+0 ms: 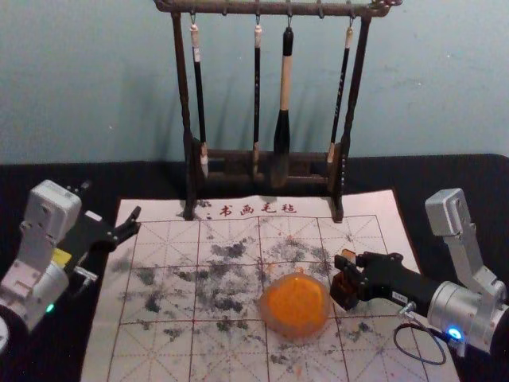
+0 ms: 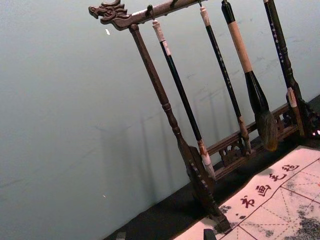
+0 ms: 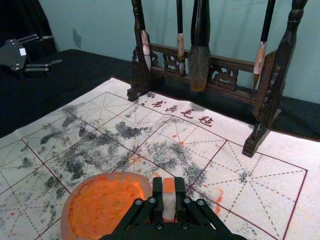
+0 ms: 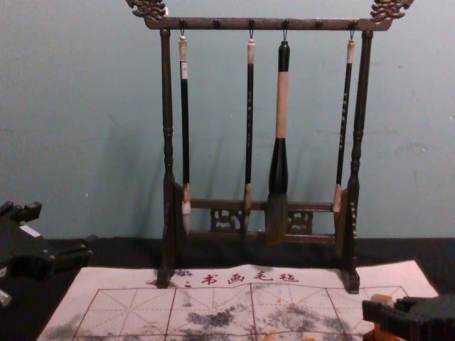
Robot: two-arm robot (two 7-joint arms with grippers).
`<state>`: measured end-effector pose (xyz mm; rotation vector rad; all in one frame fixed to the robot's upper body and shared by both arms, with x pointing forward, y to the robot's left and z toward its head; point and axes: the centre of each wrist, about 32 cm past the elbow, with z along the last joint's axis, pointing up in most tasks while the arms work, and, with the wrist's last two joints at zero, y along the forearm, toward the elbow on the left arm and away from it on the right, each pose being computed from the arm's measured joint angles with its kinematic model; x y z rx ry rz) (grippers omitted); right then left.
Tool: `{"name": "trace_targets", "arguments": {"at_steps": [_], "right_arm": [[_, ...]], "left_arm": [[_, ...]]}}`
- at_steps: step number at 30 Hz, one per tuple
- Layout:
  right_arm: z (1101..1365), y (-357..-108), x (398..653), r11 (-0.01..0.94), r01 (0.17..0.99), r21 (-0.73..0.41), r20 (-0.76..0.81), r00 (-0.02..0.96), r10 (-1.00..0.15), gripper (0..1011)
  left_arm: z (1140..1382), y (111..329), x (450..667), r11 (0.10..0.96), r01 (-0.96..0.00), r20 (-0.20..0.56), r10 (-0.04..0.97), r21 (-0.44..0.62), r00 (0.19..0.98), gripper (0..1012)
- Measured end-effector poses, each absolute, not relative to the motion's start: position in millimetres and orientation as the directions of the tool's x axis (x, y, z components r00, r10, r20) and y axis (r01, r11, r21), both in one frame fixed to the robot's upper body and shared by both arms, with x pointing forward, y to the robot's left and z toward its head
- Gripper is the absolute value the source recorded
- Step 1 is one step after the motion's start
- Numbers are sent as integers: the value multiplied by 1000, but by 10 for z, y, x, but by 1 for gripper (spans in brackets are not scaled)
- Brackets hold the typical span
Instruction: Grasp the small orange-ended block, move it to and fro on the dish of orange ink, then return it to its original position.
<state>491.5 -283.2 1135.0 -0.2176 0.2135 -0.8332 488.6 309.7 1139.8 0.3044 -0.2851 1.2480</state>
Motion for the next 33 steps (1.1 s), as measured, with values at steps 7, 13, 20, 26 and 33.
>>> {"name": "trace_targets", "arguments": {"at_steps": [7, 13, 20, 26, 33], "right_arm": [[11383, -2822, 4918, 659, 702, -271, -108, 658, -745, 91], [11469, -2820, 4901, 662, 701, -266, -95, 664, -741, 91], [11594, -2826, 4874, 661, 709, -248, -73, 666, -742, 91], [11685, -2813, 4894, 669, 707, -227, -62, 675, -735, 91], [11774, -2743, 4943, 701, 686, -194, -54, 706, -706, 91]], "left_arm": [[11398, 3097, 4886, 287, -955, 374, 880, 70, 292, 1001], [11398, 3097, 4886, 287, -955, 374, 880, 70, 292, 1001], [11398, 3097, 4886, 287, -955, 374, 880, 70, 292, 1002], [11398, 3097, 4886, 287, -955, 374, 880, 70, 292, 1001], [11398, 3097, 4886, 287, -955, 374, 880, 70, 292, 1001]]}}
